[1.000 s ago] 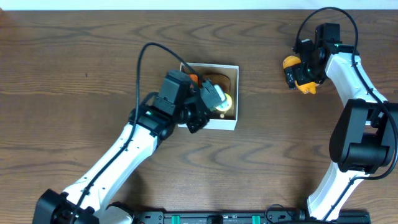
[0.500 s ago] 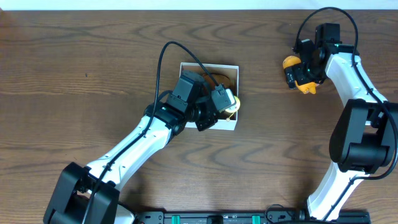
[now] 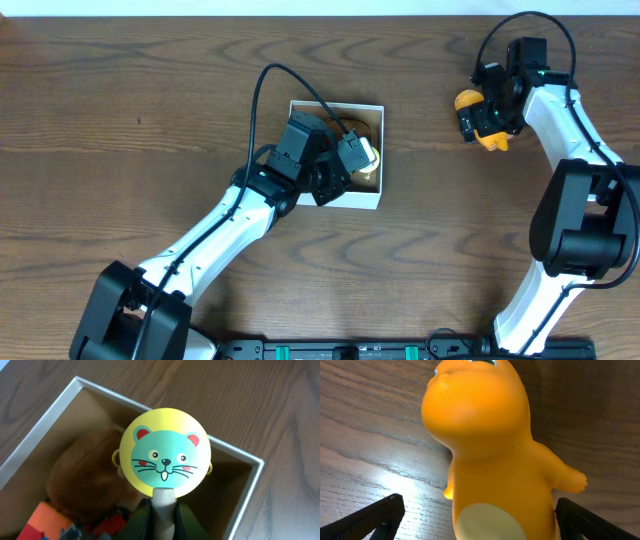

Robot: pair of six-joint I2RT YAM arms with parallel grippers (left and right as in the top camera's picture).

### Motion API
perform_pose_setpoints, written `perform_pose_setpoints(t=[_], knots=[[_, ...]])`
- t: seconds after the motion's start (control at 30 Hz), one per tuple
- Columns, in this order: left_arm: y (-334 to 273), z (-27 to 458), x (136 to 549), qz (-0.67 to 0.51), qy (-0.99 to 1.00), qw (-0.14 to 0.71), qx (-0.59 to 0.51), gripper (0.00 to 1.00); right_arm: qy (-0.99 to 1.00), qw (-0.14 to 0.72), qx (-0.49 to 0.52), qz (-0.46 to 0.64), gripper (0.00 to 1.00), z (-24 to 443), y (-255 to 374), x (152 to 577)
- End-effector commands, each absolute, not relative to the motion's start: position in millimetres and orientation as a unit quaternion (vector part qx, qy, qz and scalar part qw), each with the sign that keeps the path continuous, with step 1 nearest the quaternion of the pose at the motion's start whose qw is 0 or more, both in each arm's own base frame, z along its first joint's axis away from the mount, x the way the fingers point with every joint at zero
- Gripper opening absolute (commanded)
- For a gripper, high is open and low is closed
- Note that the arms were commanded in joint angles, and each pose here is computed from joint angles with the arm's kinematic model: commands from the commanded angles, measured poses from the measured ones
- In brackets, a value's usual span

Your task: Pack container

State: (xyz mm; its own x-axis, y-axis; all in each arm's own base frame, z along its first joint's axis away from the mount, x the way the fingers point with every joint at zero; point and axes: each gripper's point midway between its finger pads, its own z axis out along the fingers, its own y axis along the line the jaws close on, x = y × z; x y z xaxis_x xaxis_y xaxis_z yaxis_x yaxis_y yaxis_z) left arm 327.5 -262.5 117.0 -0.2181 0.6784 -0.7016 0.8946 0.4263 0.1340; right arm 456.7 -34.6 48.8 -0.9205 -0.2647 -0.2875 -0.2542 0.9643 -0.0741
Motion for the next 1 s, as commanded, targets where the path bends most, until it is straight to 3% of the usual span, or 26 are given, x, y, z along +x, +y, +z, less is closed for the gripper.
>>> perform_pose_setpoints(t=[0.0, 0.03, 0.1, 0.13, 0.4, 0.57, 0.7, 0.83, 0.97], knots=[[-258.1, 115.9, 333.4, -0.139, 0.773, 0.356, 0.507, 0.06, 0.979, 0.148, -0.137, -0.013, 0.99, 46.6, -30.1, 457.2], [-257.9, 115.6, 333.2, -0.138, 0.773, 0.355, 0.507, 0.06, 0.979, 0.148, -0.137, -0.013, 0.99, 46.6, -30.1, 457.2], [-257.3, 114.5, 332.2, -0.139, 0.775, 0.352, 0.507, 0.17, 0.979, 0.148, -0.137, -0.013, 0.99, 46.6, -30.1, 457.2], [-257.0, 114.0, 331.6, -0.139, 0.775, 0.350, 0.507, 0.29, 0.979, 0.148, -0.137, -0.013, 0.99, 46.6, -30.1, 457.2], [-256.9, 113.8, 331.4, -0.139, 0.775, 0.350, 0.507, 0.62, 0.979, 0.148, -0.137, -0.013, 0.99, 46.6, -30.1, 457.2], [-261.2, 134.5, 343.7, -0.148, 0.774, 0.389, 0.477, 0.64, 0.979, 0.148, -0.137, -0.013, 0.99, 46.6, -30.1, 457.2], [-240.3, 174.7, 377.5, -0.139, 0.810, 0.456, 0.341, 0.64, 0.979, 0.148, -0.137, -0.013, 0.99, 46.6, -30.1, 457.2], [-163.0, 205.8, 411.6, -0.046, 0.851, 0.508, 0.124, 0.64, 0.979, 0.148, -0.137, -0.013, 0.99, 46.6, -30.1, 457.2], [-81.3, 215.5, 416.2, 0.059, 0.856, 0.514, -0.013, 0.66, 0.979, 0.148, -0.137, -0.013, 0.99, 46.6, -30.1, 457.2]])
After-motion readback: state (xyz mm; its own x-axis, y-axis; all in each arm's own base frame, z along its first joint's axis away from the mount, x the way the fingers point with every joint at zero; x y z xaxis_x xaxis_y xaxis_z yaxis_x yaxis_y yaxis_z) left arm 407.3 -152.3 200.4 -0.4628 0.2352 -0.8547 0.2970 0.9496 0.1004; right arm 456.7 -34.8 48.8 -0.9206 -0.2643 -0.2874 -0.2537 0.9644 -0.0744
